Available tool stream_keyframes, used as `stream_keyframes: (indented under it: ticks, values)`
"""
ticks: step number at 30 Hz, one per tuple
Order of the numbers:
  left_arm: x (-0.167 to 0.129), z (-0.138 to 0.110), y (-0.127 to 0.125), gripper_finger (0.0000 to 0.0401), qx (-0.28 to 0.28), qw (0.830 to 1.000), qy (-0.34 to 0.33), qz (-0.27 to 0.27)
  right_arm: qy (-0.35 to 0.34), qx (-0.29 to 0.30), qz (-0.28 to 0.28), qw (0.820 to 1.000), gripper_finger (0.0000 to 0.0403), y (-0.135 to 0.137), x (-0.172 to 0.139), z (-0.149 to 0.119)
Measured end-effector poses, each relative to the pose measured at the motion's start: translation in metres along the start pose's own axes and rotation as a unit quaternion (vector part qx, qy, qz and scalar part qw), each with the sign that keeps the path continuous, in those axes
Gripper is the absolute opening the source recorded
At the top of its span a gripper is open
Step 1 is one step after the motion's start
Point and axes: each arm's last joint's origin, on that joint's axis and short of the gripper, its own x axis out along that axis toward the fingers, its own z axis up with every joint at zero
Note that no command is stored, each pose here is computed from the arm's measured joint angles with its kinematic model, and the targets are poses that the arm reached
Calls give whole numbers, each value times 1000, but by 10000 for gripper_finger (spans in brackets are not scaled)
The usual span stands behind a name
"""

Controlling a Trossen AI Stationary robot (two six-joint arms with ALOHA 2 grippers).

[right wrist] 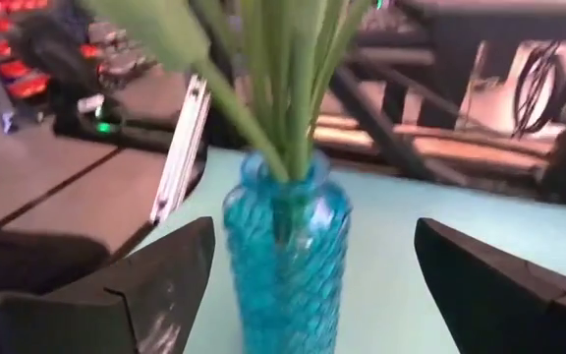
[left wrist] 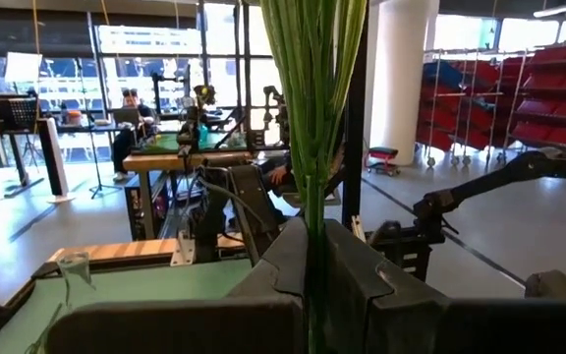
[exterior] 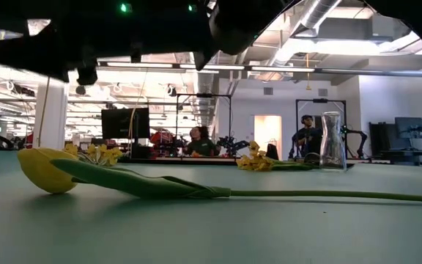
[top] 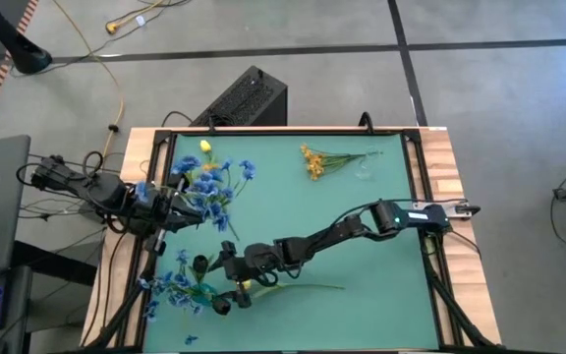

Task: Sort flowers into vase by color
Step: Put the blue flowers into the blue flower vase

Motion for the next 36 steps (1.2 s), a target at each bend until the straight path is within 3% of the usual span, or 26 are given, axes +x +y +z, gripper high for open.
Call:
stream_keyframes:
  ticks: [4, 9, 18, 27, 32, 36]
  values:
    - [0, 0, 0, 2, 1, 1000, 0, 0, -36, -4, 1, 999, 377, 2, 2, 0]
    - [0, 0, 0, 2, 1, 1000, -1, 0, -37, -16, 15, 999, 377, 9, 9, -22]
    - [0, 0, 0, 2, 1, 1000, -1, 0, -66, -58, 20, 996, 377, 16, 8, -14]
    - [0, 0, 0, 2, 4, 1000, 0, 0, -78, -59, 4, 995, 377, 14, 8, -12]
    - [0, 0, 0, 2, 11, 1000, 0, 0, -98, -59, 1, 993, 377, 14, 22, -25]
    - [0, 0, 0, 2, 6, 1000, 0, 0, -59, -60, 12, 996, 377, 13, 34, -36]
